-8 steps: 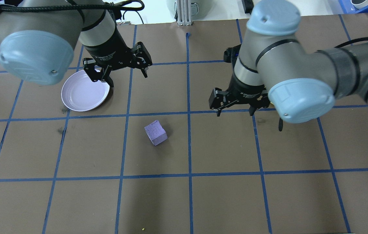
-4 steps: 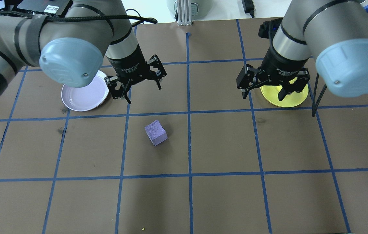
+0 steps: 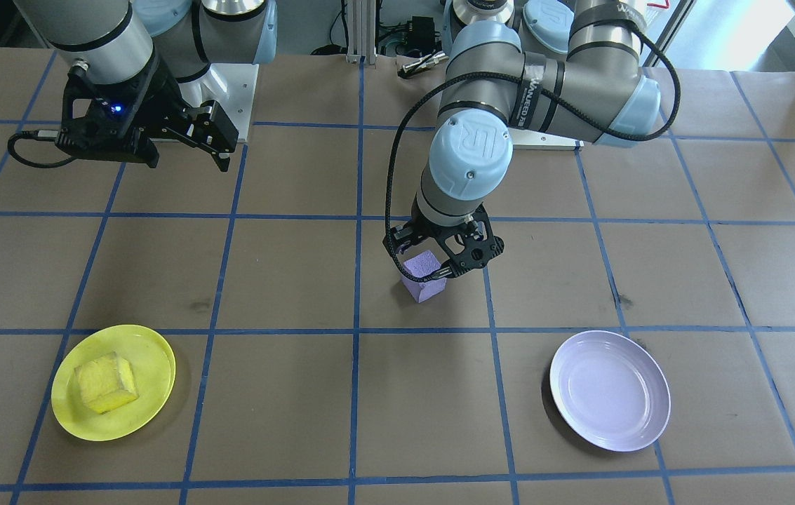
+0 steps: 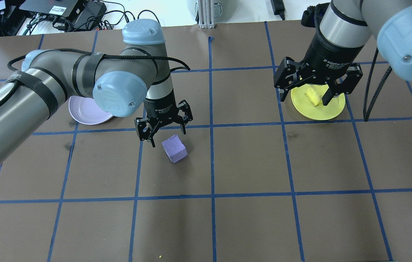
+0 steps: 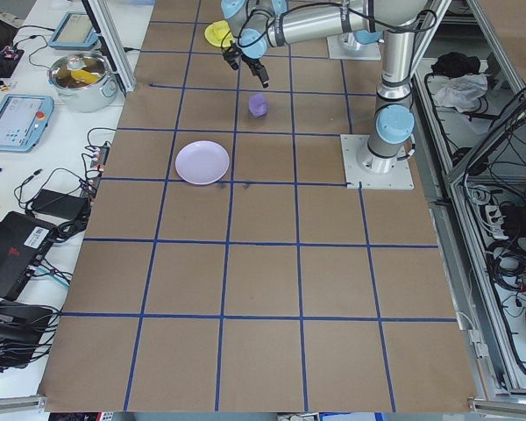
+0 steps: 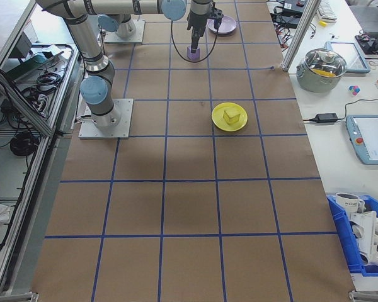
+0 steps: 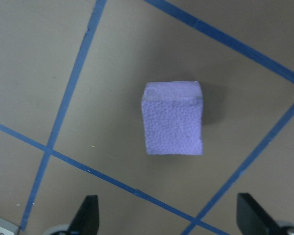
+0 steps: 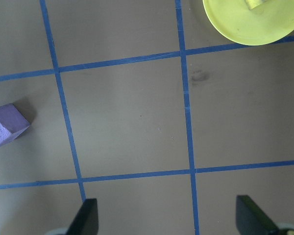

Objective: Sort blocks by color into plates

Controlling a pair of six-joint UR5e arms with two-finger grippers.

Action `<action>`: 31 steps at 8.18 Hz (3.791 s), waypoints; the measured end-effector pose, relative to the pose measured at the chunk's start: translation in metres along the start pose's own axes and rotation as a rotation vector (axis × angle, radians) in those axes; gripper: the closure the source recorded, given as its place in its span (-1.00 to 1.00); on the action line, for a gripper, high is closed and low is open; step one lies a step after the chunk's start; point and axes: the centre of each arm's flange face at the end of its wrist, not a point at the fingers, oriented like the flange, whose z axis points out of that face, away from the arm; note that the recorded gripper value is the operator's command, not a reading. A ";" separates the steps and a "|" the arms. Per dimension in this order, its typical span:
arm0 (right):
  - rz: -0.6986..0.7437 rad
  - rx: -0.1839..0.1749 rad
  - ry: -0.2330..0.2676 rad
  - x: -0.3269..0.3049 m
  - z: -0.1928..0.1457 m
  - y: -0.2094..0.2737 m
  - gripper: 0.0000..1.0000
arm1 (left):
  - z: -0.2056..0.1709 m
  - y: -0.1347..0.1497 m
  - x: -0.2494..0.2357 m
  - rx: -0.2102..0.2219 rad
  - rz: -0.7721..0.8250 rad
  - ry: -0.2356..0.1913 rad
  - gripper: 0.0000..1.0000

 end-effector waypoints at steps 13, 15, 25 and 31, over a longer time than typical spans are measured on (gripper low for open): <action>-0.008 0.038 0.025 0.002 -0.002 -0.002 -1.00 | 0.091 -0.038 0.023 -0.068 0.095 -0.011 0.06; -0.009 0.040 0.025 0.002 -0.003 -0.002 -1.00 | 0.096 -0.043 0.027 -0.054 0.094 0.000 1.00; -0.009 0.041 0.024 0.002 -0.003 -0.001 -1.00 | -0.052 -0.122 -0.076 0.115 0.308 0.045 1.00; -0.009 0.042 0.024 0.002 -0.004 -0.001 -1.00 | -0.018 -0.275 -0.154 0.275 0.497 -0.019 1.00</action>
